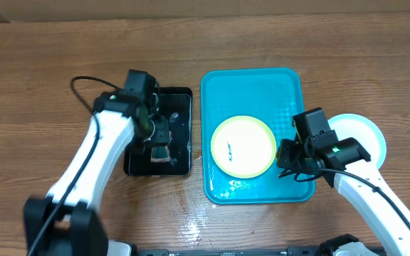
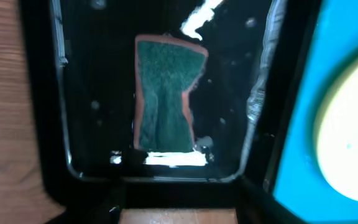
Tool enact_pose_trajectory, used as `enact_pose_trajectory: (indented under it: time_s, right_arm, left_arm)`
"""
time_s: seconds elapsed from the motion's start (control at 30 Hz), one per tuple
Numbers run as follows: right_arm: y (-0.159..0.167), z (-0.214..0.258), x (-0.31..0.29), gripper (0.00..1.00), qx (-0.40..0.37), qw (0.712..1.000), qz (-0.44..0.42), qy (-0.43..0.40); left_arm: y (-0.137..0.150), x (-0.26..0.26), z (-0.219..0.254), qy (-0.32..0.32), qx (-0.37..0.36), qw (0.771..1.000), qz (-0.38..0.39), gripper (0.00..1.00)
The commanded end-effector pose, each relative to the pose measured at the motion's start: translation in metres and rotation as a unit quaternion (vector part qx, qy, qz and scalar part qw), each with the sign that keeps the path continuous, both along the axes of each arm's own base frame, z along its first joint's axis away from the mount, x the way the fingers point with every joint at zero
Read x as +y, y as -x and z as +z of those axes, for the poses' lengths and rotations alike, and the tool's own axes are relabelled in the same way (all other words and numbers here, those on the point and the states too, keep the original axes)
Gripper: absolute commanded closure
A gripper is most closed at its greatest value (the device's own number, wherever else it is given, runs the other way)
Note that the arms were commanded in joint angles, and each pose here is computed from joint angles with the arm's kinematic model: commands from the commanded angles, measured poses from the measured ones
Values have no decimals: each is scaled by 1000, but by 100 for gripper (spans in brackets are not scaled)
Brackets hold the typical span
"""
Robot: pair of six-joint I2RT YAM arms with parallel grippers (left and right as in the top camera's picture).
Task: Clean dirty plates on tray and stack at the side
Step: 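Grasp the sponge in the black tray with the left gripper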
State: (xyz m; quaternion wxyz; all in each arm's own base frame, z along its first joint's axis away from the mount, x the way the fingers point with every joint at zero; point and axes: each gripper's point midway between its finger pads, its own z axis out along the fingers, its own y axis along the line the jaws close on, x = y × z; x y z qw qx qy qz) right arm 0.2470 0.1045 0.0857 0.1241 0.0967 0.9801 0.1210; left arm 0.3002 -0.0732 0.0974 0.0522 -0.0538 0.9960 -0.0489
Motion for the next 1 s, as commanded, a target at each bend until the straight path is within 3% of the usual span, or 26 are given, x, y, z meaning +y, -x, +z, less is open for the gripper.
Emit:
enact_pose_trajectory:
  time_s: [0.0, 0.27, 0.4, 0.5, 0.67, 0.83, 0.97]
  right_arm:
    - [-6, 9, 1, 64, -17, 1000, 2, 0]
    - [-7, 8, -3, 64, -19, 1000, -3, 11]
    - [-11, 7, -24, 64, -19, 998, -56, 37]
    - [-16, 7, -36, 58, -18, 995, -92, 32]
    - [-19, 6, -56, 54, -13, 991, -132, 30]
    - [-20, 5, -38, 53, -22, 999, -40, 2]
    - [-17, -8, -37, 53, -8, 999, -38, 3]
  left_arm:
    - [0, -2, -34, -8, 48, 999, -2, 47]
    - [-2, -2, -77, -18, 94, 995, -3, 69]
    - [-4, -1, -83, -21, 97, 995, -5, 79]
    - [-5, -2, -84, -20, 93, 995, -9, 96]
    - [-2, -1, -81, -21, 100, 995, -14, 96]
    - [-6, -2, -65, -22, 102, 994, -20, 96]
    - [-14, -4, -42, -20, 87, 996, -26, 96]
